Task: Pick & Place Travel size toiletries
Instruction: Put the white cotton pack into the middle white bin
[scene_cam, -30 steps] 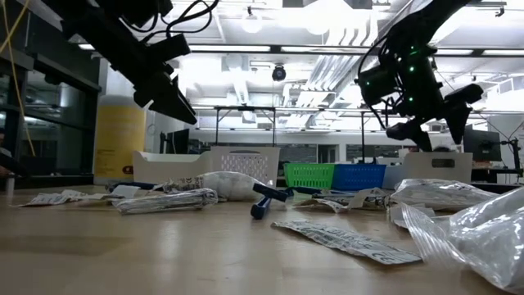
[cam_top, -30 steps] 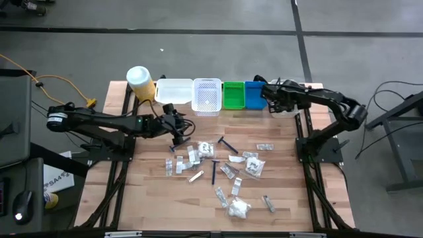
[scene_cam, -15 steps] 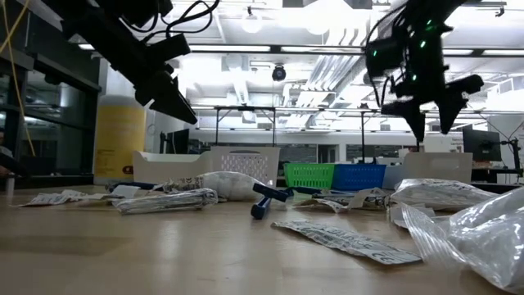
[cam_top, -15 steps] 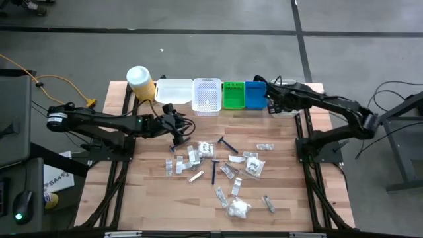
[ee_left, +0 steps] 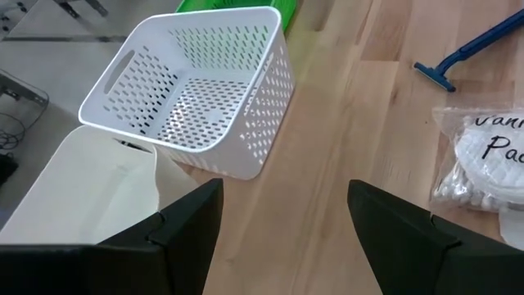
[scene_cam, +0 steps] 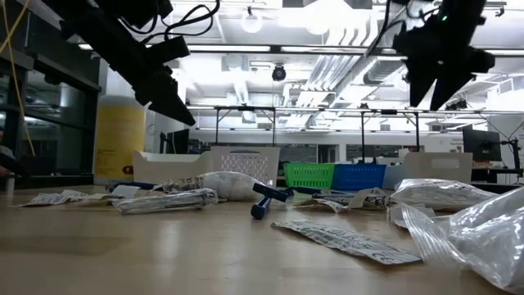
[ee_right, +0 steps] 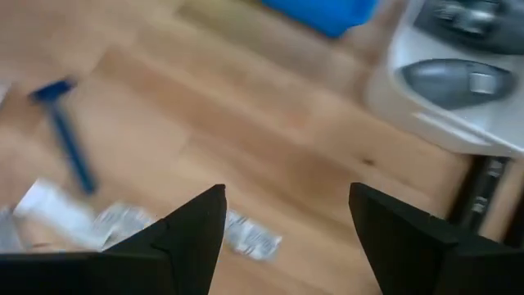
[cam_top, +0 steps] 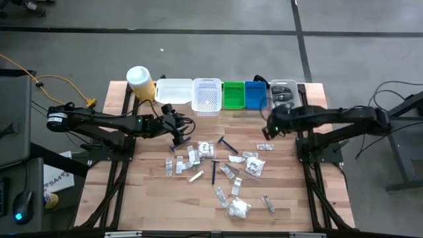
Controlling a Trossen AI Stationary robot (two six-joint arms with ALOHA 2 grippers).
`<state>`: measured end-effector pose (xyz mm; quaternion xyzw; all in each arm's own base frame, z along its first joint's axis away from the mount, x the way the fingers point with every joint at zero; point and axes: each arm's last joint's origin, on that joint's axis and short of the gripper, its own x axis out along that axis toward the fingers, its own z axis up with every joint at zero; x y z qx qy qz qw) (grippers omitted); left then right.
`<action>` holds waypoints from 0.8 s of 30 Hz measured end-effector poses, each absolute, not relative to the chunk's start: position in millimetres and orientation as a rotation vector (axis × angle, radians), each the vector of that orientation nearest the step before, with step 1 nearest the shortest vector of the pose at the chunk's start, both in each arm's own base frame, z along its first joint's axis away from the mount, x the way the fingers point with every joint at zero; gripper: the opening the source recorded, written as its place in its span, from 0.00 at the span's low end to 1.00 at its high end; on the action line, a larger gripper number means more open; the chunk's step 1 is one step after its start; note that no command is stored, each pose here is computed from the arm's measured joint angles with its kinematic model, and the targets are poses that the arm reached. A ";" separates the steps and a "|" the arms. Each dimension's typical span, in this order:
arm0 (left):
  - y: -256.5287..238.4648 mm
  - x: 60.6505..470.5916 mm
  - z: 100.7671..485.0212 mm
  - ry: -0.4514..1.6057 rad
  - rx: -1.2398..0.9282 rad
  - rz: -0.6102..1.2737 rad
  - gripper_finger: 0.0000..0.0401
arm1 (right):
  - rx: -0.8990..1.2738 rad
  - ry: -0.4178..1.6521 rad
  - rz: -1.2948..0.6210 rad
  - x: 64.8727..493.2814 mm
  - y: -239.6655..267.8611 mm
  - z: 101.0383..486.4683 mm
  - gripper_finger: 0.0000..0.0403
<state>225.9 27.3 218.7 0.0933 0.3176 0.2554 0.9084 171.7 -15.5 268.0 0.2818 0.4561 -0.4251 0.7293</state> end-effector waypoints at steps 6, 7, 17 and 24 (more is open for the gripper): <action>27.3 225.9 218.6 0.654 0.185 0.528 0.65 | 0.452 1.065 -0.713 187.8 25.9 258.4 0.63; 27.2 225.9 218.6 0.654 0.184 0.524 0.65 | 0.426 1.081 -0.687 190.5 32.0 255.5 0.63; 26.7 225.8 218.1 0.659 0.178 0.507 0.65 | 0.308 1.267 -0.550 225.3 76.6 206.1 0.63; 26.7 224.9 216.9 0.678 0.184 0.505 0.65 | 0.317 1.405 -0.559 242.3 83.9 169.3 0.63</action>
